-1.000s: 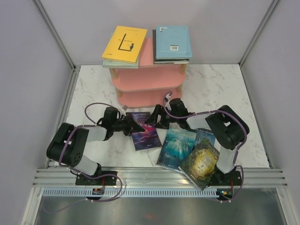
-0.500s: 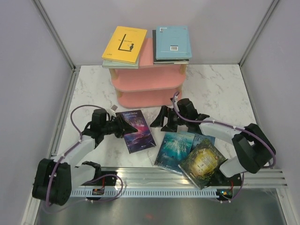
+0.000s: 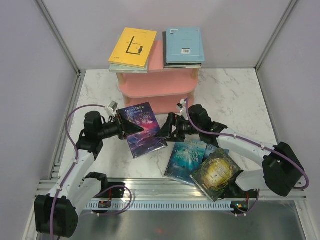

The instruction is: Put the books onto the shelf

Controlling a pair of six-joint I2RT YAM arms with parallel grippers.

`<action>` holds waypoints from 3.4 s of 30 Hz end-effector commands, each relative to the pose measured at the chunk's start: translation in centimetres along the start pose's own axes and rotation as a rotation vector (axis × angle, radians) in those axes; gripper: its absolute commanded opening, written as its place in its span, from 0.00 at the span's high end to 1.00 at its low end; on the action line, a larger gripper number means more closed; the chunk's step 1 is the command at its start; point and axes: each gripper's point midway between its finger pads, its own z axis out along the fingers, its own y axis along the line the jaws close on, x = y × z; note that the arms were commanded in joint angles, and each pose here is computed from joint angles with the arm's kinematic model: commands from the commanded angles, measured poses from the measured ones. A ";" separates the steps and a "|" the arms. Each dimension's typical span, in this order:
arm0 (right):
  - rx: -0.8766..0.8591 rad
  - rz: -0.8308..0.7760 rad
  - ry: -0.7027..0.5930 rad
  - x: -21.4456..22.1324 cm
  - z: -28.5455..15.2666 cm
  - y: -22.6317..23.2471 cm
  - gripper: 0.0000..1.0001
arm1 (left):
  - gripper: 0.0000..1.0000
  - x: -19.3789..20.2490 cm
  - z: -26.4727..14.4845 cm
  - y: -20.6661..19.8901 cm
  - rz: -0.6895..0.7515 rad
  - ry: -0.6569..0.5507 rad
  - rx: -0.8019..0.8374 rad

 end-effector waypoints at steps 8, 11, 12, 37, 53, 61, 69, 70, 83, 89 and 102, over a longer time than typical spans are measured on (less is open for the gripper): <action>-0.280 -0.042 -0.055 -0.4 -3.1 9.9 0.20 | 0.98 -0.1 -1.8 -6.7 0.040 -0.031 0.257; -0.407 -0.048 -0.073 -0.5 -4.6 13.4 0.35 | 0.98 0.0 -1.9 -6.9 0.029 -0.031 0.268; -0.450 -0.056 -0.080 -0.5 -5.3 14.8 0.42 | 0.98 0.0 -1.9 -6.9 0.030 -0.029 0.270; -0.593 -0.104 -0.172 -0.7 -11.1 25.6 1.00 | 0.06 -1.9 -4.0 -5.0 0.040 -0.109 -0.025; -0.635 -0.155 -0.299 -3.9 -15.7 32.4 1.00 | 0.00 -6.2 -14.6 -7.4 0.219 -0.619 -0.573; -0.609 -0.207 -0.433 -13.0 -16.0 36.2 1.00 | 0.00 -4.8 -14.3 -6.3 0.183 -0.592 -0.565; -0.557 -0.147 -0.531 -23.3 -11.8 35.7 1.00 | 0.01 -3.8 -14.2 -6.6 0.168 -0.571 -0.539; -0.555 -0.139 -0.538 -23.8 -11.2 35.7 1.00 | 0.01 -3.6 -14.2 -6.4 0.164 -0.566 -0.538; -0.458 0.019 -0.724 -31.0 -7.7 31.6 1.00 | 0.02 -2.5 -14.3 -6.4 0.166 -0.544 -0.530; -0.452 0.064 -0.739 -31.9 -6.7 30.5 1.00 | 0.02 -2.5 -14.4 -6.5 0.178 -0.546 -0.534; -0.484 0.105 -0.688 -32.0 -4.4 29.9 0.95 | 0.01 -3.6 -14.3 -6.2 0.189 -0.543 -0.565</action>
